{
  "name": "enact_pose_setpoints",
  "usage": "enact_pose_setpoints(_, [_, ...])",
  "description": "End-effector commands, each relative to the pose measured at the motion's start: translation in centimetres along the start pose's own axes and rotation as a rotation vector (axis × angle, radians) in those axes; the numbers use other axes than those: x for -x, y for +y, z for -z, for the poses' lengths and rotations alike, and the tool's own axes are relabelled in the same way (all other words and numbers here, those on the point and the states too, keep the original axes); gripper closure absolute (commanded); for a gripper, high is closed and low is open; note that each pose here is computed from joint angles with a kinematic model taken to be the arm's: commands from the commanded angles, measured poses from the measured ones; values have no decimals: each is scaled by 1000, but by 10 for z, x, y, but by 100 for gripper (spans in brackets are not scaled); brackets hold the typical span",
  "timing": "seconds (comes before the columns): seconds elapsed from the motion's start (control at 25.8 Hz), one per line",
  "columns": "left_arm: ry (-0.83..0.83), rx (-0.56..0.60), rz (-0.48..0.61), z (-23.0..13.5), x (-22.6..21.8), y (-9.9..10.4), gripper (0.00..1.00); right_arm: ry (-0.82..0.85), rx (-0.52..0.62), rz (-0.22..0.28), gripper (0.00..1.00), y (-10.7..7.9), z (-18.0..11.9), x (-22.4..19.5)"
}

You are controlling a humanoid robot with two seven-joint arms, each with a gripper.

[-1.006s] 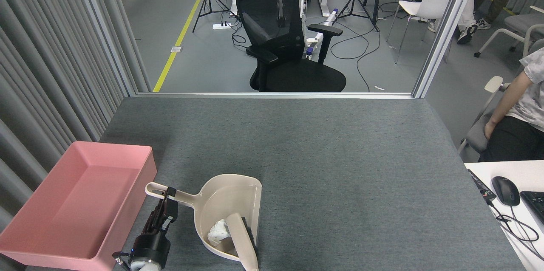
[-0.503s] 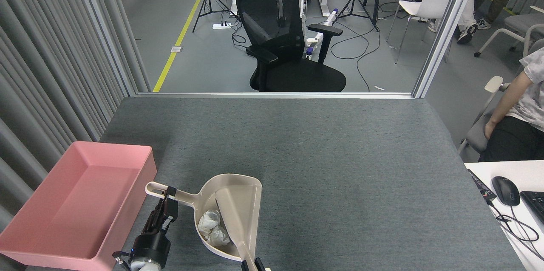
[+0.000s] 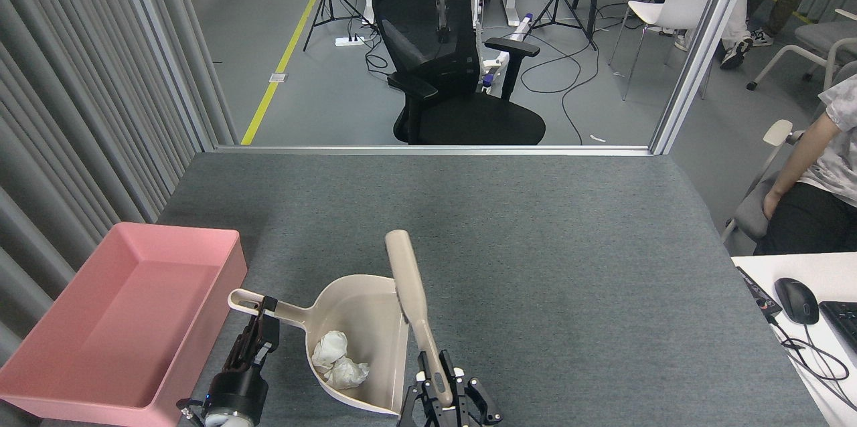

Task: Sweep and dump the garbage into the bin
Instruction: 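Lift the brush away and set it down with the right gripper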

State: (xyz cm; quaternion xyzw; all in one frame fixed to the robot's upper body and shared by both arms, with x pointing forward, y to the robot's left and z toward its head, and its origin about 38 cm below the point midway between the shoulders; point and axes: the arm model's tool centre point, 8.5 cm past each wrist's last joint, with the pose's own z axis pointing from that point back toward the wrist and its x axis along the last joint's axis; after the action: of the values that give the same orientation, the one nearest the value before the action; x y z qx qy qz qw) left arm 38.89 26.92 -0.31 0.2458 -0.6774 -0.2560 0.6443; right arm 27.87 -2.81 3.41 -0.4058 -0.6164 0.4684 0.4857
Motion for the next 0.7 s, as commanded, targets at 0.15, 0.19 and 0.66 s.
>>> enact_pose_setpoints(0.15, [0, 2, 1, -1, 1, 0, 76, 231, -40, -122, 100, -9, -19, 162])
enact_pose_setpoints(0.19, [1, 2, 1, -1, 1, 0, 76, 269, -42, -126, 100, -13, -24, 189])
enact_pose_setpoints(0.66, [-3, 0, -2, -3, -1, -1, 76, 333, -39, -187, 51, -59, -53, 323])
